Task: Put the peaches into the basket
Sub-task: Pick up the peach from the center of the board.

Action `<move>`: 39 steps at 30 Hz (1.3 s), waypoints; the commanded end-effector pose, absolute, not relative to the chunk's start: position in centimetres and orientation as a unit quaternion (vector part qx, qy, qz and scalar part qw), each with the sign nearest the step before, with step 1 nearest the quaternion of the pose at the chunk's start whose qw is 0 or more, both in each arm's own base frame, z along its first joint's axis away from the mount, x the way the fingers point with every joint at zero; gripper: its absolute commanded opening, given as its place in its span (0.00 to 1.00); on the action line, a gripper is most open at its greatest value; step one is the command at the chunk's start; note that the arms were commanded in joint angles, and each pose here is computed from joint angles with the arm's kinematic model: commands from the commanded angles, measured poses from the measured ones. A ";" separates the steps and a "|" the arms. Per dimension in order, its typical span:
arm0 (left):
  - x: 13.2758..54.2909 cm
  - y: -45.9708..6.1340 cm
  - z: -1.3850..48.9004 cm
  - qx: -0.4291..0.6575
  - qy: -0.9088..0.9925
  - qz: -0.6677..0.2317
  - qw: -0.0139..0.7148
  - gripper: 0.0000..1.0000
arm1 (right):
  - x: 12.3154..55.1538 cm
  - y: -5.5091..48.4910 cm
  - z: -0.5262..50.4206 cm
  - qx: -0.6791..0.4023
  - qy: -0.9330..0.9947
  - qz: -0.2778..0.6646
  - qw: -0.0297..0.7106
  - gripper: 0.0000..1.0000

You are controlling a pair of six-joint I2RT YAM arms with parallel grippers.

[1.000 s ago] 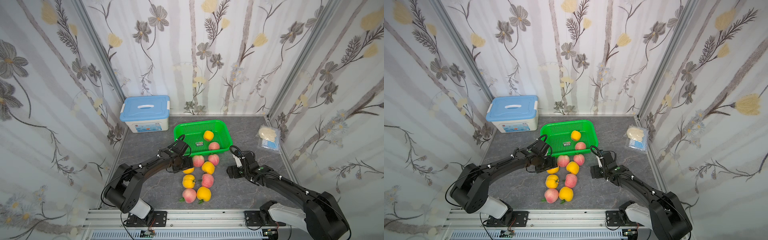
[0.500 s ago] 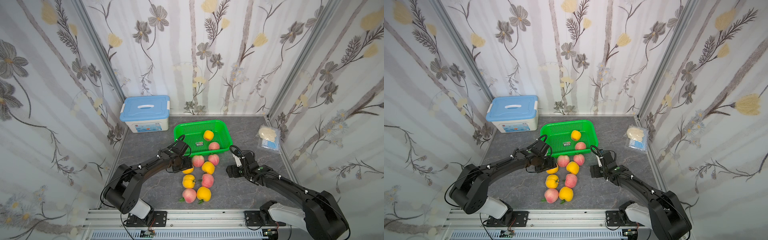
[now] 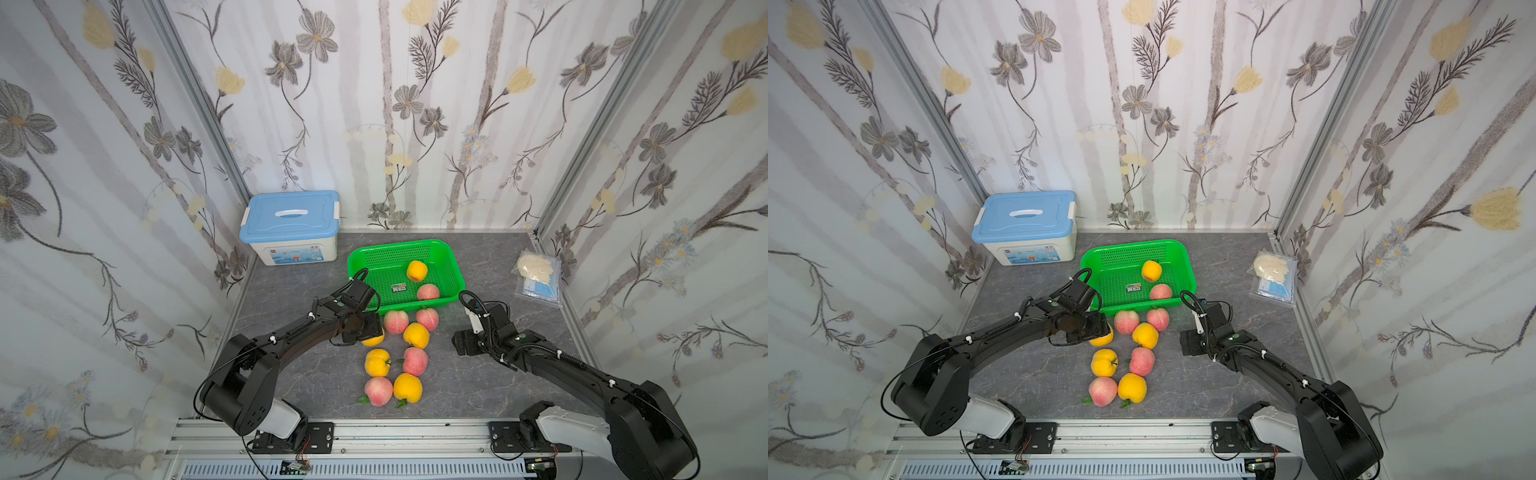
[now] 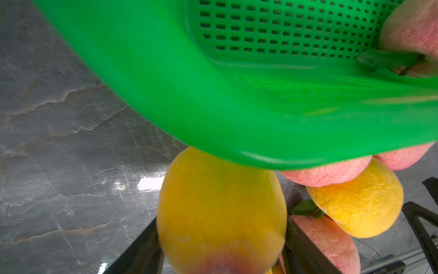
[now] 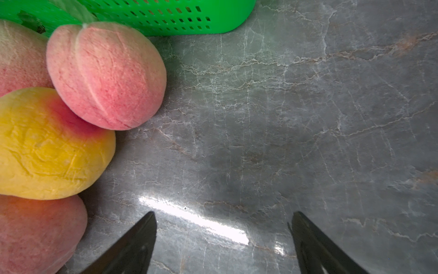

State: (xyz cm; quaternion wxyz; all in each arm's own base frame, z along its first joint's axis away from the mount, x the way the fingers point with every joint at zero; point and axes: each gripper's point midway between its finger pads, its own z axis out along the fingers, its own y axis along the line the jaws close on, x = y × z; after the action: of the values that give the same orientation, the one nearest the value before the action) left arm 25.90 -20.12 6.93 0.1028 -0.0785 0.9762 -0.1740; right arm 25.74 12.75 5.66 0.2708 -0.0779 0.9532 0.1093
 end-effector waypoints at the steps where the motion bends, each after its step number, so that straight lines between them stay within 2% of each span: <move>1: 25.8 -19.8 6.9 -0.081 0.977 -0.167 0.102 0.64 | 26.0 13.0 5.8 -0.073 0.951 0.116 0.276 0.89; 13: 25.5 -19.5 7.6 -0.079 0.978 -0.164 0.107 0.65 | 26.1 13.1 5.5 -0.073 0.953 0.115 0.269 0.89; 39: 25.2 -18.7 13.9 -0.051 0.964 -0.195 0.175 0.65 | 26.2 13.3 5.0 -0.076 0.956 0.114 0.261 0.89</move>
State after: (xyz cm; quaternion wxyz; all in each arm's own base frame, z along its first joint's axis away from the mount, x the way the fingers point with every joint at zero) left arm 25.27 -19.16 13.45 0.1709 -0.0502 0.9630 -0.2023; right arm 25.71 12.86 4.52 0.2496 -0.0793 0.9594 0.1045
